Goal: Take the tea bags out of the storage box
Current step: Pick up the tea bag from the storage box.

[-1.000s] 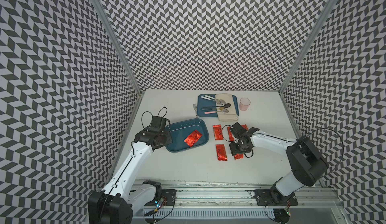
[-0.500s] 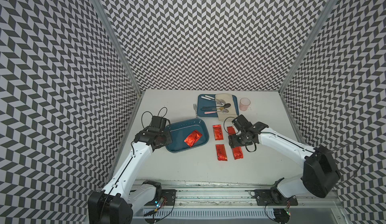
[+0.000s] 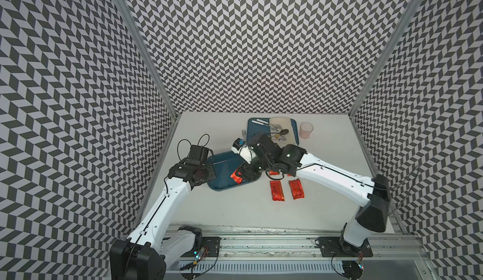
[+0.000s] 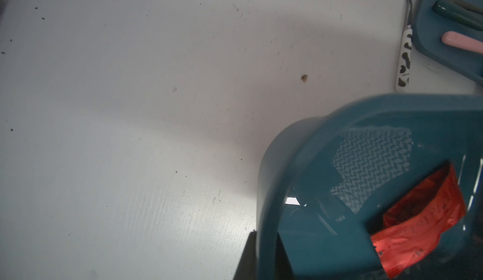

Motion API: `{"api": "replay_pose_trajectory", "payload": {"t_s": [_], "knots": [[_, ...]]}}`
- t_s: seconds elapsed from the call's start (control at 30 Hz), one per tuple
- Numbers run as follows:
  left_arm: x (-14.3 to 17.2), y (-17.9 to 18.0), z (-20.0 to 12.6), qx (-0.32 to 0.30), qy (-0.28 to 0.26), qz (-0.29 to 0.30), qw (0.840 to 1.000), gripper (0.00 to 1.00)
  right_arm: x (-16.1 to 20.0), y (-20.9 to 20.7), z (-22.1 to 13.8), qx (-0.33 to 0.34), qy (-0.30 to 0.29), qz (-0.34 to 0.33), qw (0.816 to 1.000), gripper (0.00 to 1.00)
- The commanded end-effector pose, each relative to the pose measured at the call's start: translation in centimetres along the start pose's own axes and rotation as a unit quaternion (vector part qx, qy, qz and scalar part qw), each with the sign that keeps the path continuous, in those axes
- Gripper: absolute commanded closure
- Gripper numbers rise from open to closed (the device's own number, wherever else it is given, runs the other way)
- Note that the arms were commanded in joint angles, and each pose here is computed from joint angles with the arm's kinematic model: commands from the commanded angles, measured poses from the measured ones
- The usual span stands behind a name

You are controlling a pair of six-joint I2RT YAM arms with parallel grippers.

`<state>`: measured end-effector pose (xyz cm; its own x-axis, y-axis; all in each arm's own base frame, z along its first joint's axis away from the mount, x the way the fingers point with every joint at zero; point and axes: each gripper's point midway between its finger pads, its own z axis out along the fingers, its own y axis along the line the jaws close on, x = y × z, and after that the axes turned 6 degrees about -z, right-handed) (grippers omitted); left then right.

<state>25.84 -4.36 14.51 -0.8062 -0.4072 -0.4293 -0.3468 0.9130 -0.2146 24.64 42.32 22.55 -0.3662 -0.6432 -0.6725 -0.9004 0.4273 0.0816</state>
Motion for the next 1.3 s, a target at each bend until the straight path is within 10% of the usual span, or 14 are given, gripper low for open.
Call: {"api": "replay_pose_trajectory", "payload": {"t_s": [0.0, 0.47, 1.27], "knots": [[-0.4, -0.7, -0.7, 0.019, -0.017, 0.003, 1.000, 1.00, -0.5, -2.0, 0.9, 0.027, 0.015, -0.114, 0.993, 0.39], [0.6, -3.1, -1.8, 0.074, -0.017, 0.046, 0.996, 1.00, 1.1, -2.4, 2.7, -0.002, 0.032, -0.431, 0.902, 0.34], [1.4, -4.0, -1.9, 0.084, -0.012, 0.065, 0.994, 1.00, 6.5, -4.0, 6.6, -0.114, 0.057, -0.454, 0.882, 0.33]]}}
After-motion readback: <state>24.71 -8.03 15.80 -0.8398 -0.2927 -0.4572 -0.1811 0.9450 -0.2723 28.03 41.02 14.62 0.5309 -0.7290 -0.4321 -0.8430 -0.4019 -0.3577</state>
